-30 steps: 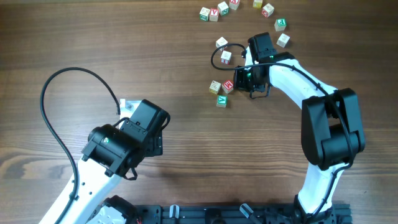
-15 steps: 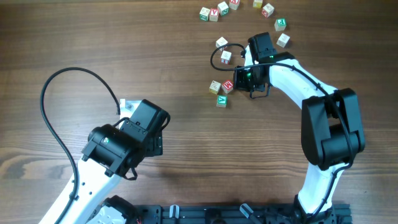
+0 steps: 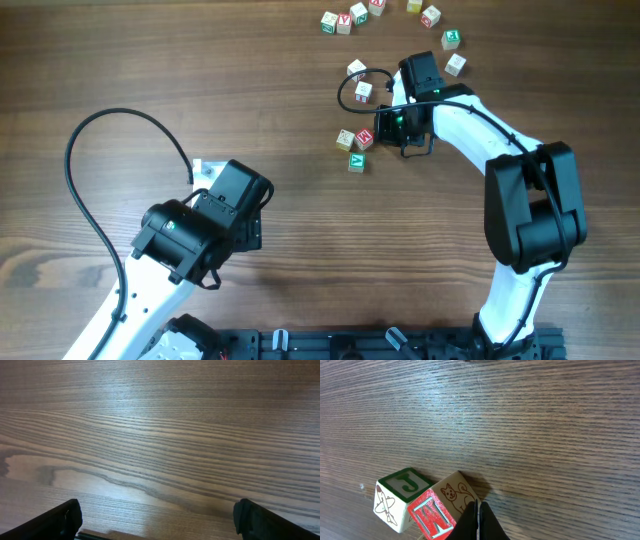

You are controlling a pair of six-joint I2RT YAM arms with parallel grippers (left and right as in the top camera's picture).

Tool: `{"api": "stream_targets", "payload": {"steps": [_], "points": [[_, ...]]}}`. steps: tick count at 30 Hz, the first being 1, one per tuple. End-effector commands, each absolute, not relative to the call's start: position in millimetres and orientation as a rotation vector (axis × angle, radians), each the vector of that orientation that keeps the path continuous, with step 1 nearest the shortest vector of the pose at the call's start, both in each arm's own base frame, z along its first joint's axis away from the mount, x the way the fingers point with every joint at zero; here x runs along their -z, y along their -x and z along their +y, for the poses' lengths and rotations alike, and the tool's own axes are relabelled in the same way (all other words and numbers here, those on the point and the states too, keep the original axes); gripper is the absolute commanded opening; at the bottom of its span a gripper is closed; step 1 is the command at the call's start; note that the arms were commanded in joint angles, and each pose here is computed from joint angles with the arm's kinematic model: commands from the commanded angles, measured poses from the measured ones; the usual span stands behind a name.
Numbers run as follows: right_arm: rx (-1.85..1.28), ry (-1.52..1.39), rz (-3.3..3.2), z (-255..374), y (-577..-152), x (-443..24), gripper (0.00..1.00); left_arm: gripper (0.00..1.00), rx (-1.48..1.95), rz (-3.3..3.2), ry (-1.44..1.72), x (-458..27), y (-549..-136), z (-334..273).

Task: Form a circle

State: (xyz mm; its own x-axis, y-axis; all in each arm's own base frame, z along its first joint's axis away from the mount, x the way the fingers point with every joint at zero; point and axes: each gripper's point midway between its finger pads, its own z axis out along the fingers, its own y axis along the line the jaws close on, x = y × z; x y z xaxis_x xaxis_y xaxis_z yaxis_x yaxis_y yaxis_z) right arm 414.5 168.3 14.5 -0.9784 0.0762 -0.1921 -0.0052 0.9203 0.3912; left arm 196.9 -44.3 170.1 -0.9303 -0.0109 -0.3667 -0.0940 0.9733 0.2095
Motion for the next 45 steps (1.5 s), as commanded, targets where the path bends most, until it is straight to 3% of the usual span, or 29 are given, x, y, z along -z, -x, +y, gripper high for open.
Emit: {"api": "stream_targets", "payload": {"steps": [1,10,17,27,45], "points": [[-0.623,-0.029,2.842,172,-418,-29,0.04,1.00,-0.301,2.751,0.102,-170,-196,-44],[-0.401,-0.189,2.803,145,-434,-24,0.04,1.00,-0.301,2.751,0.102,-170,-196,-44],[-0.692,0.058,2.579,193,-467,-59,0.04,1.00,-0.301,2.751,0.102,-170,-196,-44],[-0.575,0.187,2.548,229,-459,-58,0.05,1.00,-0.301,2.751,0.102,-170,-196,-44],[-0.533,0.191,2.649,224,-439,-44,0.05,1.00,-0.300,2.751,0.101,-170,-196,-44]]}}
